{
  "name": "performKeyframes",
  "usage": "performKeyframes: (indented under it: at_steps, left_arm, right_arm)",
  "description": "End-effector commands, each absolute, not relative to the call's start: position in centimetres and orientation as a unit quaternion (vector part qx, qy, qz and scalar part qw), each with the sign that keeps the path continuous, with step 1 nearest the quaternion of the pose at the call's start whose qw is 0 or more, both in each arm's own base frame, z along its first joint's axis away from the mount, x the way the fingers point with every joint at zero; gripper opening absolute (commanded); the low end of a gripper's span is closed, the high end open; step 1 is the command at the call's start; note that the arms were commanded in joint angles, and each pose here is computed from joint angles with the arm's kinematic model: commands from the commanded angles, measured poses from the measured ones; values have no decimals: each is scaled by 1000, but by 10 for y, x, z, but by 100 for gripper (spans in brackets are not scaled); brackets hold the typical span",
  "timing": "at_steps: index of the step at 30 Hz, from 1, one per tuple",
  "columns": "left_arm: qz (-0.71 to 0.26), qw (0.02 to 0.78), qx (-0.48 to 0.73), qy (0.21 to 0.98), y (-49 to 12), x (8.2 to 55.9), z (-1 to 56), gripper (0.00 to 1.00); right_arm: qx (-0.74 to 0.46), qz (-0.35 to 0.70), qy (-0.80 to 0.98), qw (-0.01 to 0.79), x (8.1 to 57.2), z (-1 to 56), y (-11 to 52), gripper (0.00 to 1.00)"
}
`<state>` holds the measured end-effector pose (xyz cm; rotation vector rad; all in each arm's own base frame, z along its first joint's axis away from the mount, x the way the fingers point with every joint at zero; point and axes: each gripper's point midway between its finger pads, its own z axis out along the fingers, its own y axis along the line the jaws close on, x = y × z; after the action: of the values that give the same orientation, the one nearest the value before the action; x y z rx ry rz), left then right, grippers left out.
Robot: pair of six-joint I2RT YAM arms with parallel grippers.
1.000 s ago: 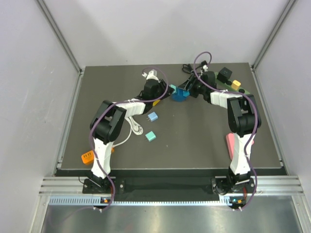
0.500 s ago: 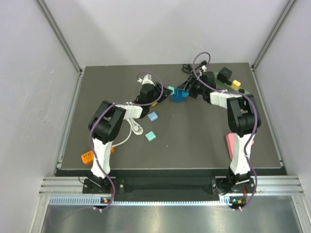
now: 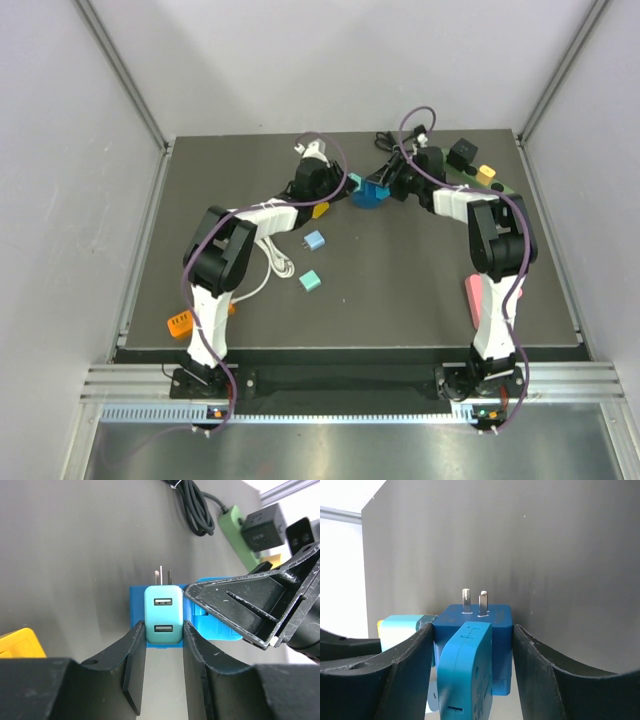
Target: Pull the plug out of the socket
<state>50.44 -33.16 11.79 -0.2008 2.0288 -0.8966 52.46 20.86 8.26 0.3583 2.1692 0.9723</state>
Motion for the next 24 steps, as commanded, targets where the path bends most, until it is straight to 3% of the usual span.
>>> performKeyframes:
  at_steps: [1,8,16,24]
  left_arm:
    - [-400,513,-137,747,-283,537,177,0]
    - [-496,500,-169,689,-275,531,175,0]
    - [-375,535,-98,751,-281,526,179,0]
    - [-387,451,-31,804,-304,479,180,0]
  right_arm:
    - [163,309,854,385,539,65,169,0]
    - [164,306,857,381,539,62,168,0]
    - [162,309,856,382,540,63,169,0]
    - [155,317,855,380,539,64,172,0]
